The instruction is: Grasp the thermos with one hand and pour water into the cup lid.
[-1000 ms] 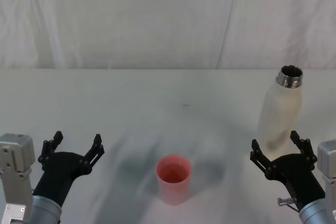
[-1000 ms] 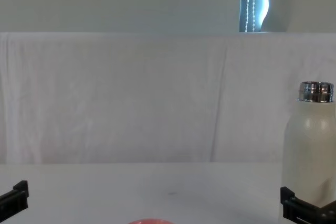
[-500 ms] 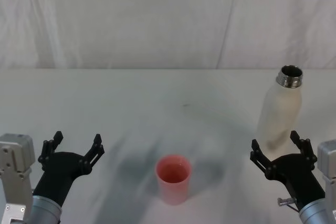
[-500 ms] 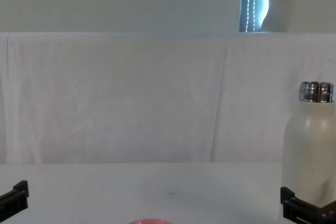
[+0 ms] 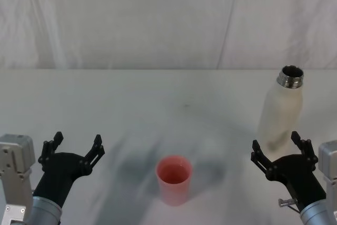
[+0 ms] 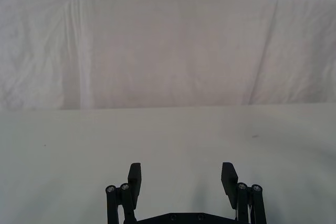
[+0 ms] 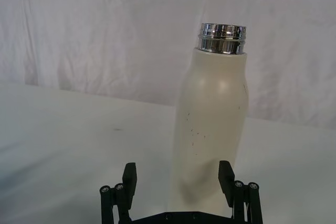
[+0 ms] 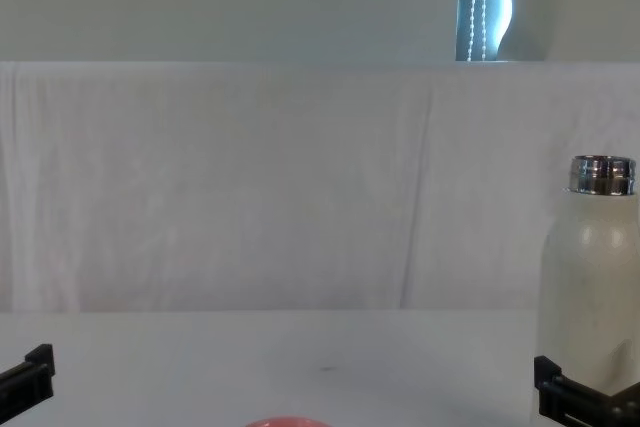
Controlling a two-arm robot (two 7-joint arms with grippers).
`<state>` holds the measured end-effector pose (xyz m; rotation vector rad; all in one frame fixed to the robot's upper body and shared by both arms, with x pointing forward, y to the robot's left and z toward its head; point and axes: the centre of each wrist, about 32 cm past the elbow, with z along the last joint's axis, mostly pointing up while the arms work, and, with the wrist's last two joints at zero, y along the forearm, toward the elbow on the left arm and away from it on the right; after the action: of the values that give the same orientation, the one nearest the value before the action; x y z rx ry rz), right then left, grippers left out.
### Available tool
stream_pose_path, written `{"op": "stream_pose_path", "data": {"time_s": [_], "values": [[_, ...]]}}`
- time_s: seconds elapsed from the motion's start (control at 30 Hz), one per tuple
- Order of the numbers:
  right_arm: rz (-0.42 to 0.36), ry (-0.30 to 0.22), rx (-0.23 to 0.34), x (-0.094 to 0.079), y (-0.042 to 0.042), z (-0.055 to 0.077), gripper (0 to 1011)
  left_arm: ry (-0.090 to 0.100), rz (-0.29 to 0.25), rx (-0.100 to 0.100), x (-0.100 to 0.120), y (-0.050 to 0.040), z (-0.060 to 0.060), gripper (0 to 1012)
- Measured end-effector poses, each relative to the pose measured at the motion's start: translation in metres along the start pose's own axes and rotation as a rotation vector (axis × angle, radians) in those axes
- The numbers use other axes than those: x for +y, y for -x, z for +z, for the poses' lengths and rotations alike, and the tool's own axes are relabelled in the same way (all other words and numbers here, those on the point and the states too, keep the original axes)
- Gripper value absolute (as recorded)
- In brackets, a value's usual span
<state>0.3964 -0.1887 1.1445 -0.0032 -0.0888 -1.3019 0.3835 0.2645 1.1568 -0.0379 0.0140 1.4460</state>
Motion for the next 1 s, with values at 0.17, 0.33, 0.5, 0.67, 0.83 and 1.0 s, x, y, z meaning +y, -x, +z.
{"op": "stream_pose_path", "data": {"time_s": [0.17,0.33,0.5,0.67,0.83,1.0], "values": [[0.0,0.0,0.0,0.0,0.0,0.0,1003,0.0,0.0,0.0,0.0,0.0,0.0,1001],[0.0,0.0,0.0,0.0,0.0,0.0,1003,0.0,0.0,0.0,0.0,0.0,0.0,1001],[0.0,0.0,0.0,0.0,0.0,0.0,1003,0.0,0.0,0.0,0.0,0.0,0.0,1001],[0.0,0.0,0.0,0.0,0.0,0.0,1003,0.0,0.0,0.0,0.0,0.0,0.0,1001],[0.0,0.0,0.0,0.0,0.0,0.0,1003,0.0,0.0,0.0,0.0,0.0,0.0,1001],[0.0,0.0,0.0,0.0,0.0,0.0,1003,0.0,0.0,0.0,0.0,0.0,0.0,1001]]}}
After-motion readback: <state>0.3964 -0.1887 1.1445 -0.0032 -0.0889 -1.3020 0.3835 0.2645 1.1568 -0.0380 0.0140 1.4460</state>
